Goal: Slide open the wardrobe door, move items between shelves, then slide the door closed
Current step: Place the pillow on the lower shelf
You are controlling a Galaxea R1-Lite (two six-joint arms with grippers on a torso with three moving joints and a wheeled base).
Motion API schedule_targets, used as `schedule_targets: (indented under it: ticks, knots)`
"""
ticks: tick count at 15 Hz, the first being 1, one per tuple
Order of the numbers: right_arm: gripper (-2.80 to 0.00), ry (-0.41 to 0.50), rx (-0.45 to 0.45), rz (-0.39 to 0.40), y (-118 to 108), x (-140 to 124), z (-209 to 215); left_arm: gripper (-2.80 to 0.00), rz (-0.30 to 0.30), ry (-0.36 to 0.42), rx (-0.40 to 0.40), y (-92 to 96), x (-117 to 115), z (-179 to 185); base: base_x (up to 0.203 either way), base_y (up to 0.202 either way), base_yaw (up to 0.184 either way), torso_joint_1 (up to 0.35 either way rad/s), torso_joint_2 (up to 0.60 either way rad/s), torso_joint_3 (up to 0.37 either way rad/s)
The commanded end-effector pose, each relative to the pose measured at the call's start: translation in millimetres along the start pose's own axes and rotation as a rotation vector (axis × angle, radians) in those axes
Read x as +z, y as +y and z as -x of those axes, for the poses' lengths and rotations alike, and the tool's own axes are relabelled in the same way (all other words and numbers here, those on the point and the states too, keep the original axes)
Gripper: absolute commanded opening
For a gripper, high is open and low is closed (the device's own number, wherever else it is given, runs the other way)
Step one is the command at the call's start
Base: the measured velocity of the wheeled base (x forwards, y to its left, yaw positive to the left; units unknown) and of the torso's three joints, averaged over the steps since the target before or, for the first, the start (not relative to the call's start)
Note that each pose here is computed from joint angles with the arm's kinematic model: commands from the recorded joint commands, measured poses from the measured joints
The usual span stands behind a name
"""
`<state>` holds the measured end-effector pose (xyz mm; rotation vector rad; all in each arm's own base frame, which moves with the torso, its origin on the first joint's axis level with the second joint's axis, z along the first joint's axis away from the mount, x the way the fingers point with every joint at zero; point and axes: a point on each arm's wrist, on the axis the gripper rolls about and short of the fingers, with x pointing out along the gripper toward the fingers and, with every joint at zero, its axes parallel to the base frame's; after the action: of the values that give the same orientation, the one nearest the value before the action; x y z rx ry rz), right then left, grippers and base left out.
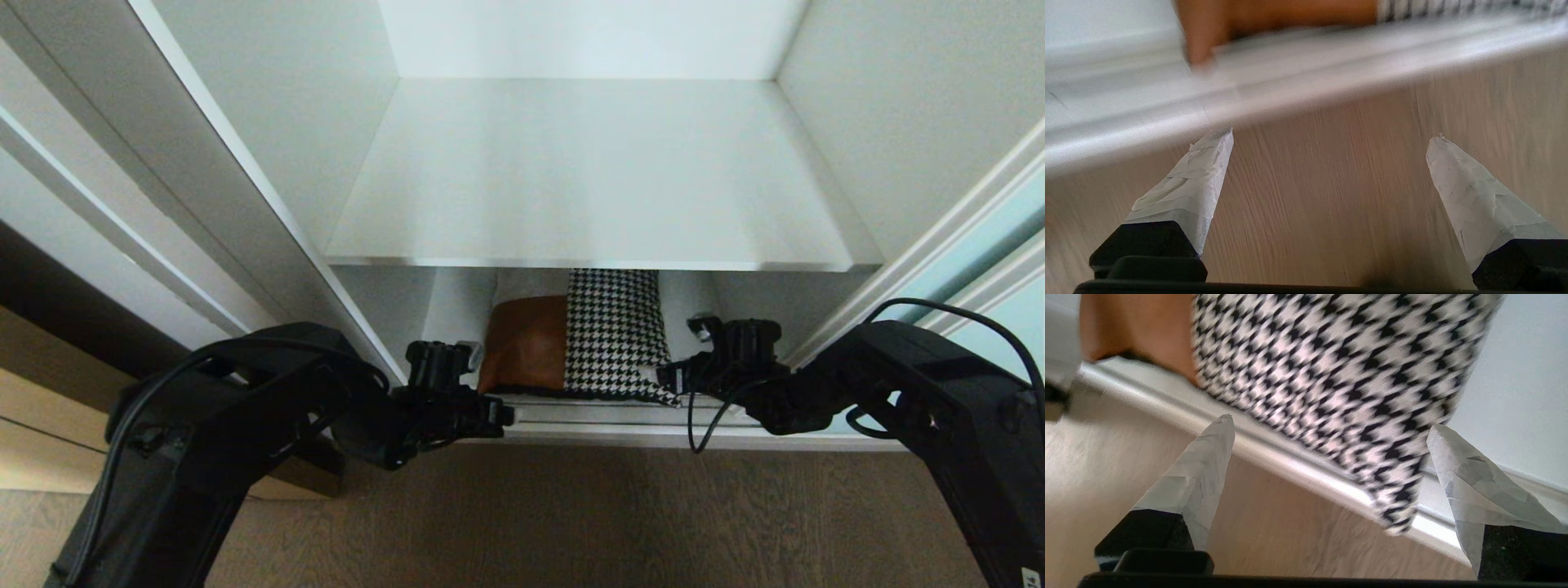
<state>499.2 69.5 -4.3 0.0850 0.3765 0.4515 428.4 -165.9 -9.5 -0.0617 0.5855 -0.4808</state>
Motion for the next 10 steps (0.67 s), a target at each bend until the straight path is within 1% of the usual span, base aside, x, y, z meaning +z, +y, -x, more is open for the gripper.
schedule_targets:
  ticks: [1,3,4,5,7,8,10]
  knots:
    - [0.00,0.037,0.011,-0.010,3.6,-1.8,1.8,0.00,0.008,0.047,-0.004,-0.7,-0.4,2.1,0.000,0.000,0.000,0.000,0.00,0.000]
    - [0.00,0.112,0.011,-0.036,3.5,-6.5,0.7,0.00,0.013,0.138,0.005,-1.1,-5.9,1.5,0.000,0.000,0.000,0.000,0.00,0.000]
    - [0.00,0.149,0.010,-0.049,3.6,-9.8,0.5,0.00,0.011,0.160,0.007,-0.9,-4.7,0.3,0.000,0.000,0.000,0.000,0.00,0.000]
    - [-2.80,0.187,0.011,-0.061,3.7,-15.0,-0.4,-2.80,0.013,0.172,0.008,-0.8,-4.2,-0.1,0.000,0.000,0.000,0.000,0.00,0.000]
    - [-2.80,0.257,0.013,-0.083,5.5,-17.3,-2.5,-2.80,0.015,0.212,0.014,-0.4,-8.2,-1.4,0.000,0.000,0.000,0.000,0.00,0.000]
    - [-2.80,0.277,0.014,-0.090,6.1,-15.4,-3.2,-2.80,0.018,0.225,0.016,0.2,-7.1,-3.5,0.000,0.000,0.000,0.000,0.00,0.000]
    - [-2.80,0.283,0.014,-0.090,6.3,-16.6,-2.9,-2.80,0.014,0.271,0.035,3.0,-12.5,-13.7,0.000,0.000,0.000,0.000,0.00,0.000]
